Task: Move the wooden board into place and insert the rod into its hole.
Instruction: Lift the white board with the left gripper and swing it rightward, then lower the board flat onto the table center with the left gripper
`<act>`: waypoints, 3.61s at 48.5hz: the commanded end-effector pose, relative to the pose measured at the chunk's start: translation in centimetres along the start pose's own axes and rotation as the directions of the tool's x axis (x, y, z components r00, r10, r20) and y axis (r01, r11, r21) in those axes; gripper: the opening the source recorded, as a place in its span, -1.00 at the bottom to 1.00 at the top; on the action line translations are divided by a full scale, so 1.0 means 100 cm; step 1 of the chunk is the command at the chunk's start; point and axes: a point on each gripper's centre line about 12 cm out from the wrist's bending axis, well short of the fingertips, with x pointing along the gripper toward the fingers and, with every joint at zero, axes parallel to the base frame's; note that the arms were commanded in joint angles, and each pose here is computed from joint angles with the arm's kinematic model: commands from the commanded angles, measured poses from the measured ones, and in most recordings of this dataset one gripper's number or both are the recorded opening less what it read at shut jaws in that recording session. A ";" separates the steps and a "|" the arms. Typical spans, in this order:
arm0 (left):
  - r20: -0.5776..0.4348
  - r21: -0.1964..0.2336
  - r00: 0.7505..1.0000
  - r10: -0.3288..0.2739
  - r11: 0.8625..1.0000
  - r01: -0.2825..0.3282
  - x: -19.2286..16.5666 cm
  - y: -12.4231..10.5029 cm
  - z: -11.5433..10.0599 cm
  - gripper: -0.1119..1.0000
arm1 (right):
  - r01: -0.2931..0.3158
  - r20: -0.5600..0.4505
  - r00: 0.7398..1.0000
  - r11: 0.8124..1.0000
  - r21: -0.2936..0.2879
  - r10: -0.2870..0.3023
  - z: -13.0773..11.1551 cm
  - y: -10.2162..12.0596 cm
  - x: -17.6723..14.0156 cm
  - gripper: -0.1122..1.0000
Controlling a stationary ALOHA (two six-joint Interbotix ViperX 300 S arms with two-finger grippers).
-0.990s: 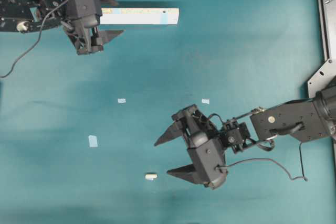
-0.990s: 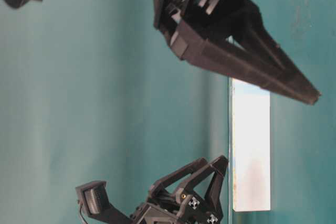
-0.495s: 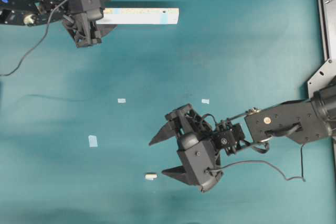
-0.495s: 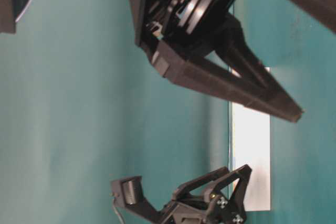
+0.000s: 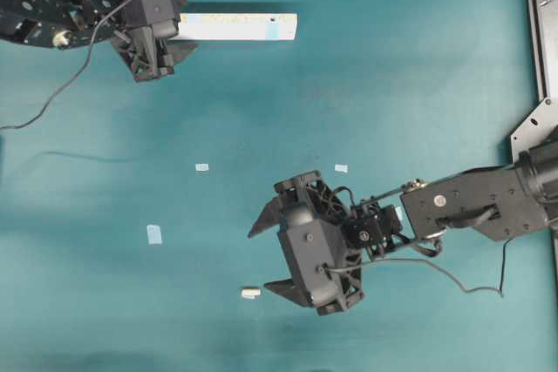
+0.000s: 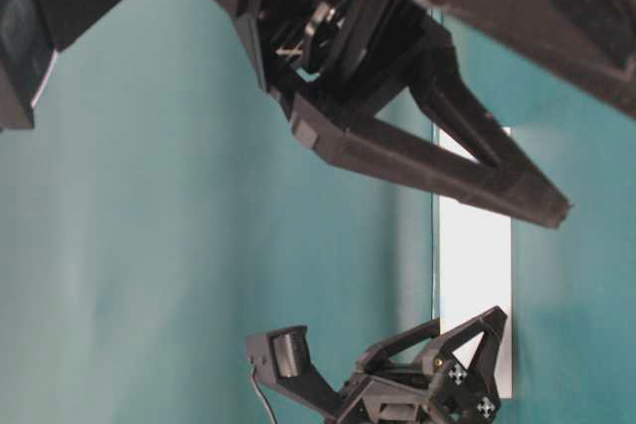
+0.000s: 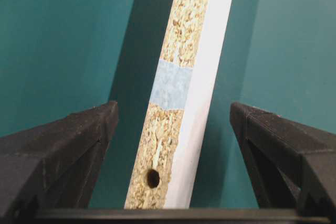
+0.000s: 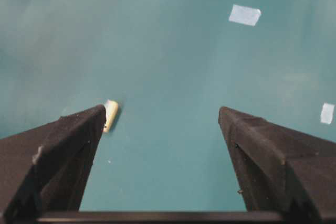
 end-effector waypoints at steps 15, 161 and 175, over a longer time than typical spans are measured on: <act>0.031 0.003 0.999 0.021 1.000 -0.021 0.012 0.005 0.004 0.83 | -0.007 0.030 1.000 0.999 0.037 0.006 0.013 0.003 -0.001 0.91; 0.245 0.099 0.914 -0.324 0.946 0.309 0.038 -0.174 0.192 -0.42 | 0.032 0.098 0.995 0.999 0.002 -0.032 0.073 -0.001 -0.050 0.91; 0.240 0.082 0.900 -0.363 0.932 0.354 0.038 -0.202 0.189 -0.42 | 0.031 0.101 0.994 1.000 0.002 -0.031 0.074 -0.001 -0.050 0.91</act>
